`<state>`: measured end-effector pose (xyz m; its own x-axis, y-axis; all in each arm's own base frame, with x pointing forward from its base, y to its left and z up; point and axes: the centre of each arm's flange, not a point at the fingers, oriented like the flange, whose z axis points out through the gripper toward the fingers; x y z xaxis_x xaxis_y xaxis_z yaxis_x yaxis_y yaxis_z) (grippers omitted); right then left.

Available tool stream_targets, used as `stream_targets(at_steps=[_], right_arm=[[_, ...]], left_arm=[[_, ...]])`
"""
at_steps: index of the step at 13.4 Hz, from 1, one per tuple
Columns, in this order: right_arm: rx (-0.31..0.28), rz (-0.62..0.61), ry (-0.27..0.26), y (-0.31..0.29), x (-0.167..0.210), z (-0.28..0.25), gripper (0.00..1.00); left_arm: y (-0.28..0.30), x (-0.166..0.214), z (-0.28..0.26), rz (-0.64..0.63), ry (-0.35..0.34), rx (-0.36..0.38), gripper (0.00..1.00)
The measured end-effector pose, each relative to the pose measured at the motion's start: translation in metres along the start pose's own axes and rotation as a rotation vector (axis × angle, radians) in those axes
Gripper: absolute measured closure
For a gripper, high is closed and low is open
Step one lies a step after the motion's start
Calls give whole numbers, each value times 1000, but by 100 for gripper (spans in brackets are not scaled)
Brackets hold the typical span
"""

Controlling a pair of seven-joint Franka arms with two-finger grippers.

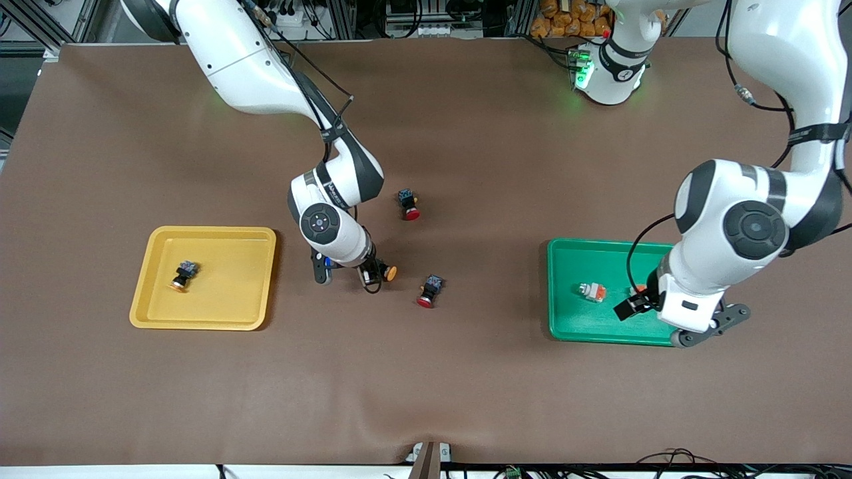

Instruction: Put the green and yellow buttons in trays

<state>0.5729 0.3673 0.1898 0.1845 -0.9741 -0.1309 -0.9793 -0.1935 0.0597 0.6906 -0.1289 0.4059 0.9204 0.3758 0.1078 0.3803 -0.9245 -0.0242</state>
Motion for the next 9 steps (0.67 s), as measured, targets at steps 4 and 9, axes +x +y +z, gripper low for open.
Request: stream_targets(at_steps=[4,9], right_arm=[[11,-13,7,-1,-3,1,56],[18,-41,24,-9,11,-7,56]], left_arm=[[-12,13,-13,22,13,-1,0],[-33,23,-31,8,6,14,0]])
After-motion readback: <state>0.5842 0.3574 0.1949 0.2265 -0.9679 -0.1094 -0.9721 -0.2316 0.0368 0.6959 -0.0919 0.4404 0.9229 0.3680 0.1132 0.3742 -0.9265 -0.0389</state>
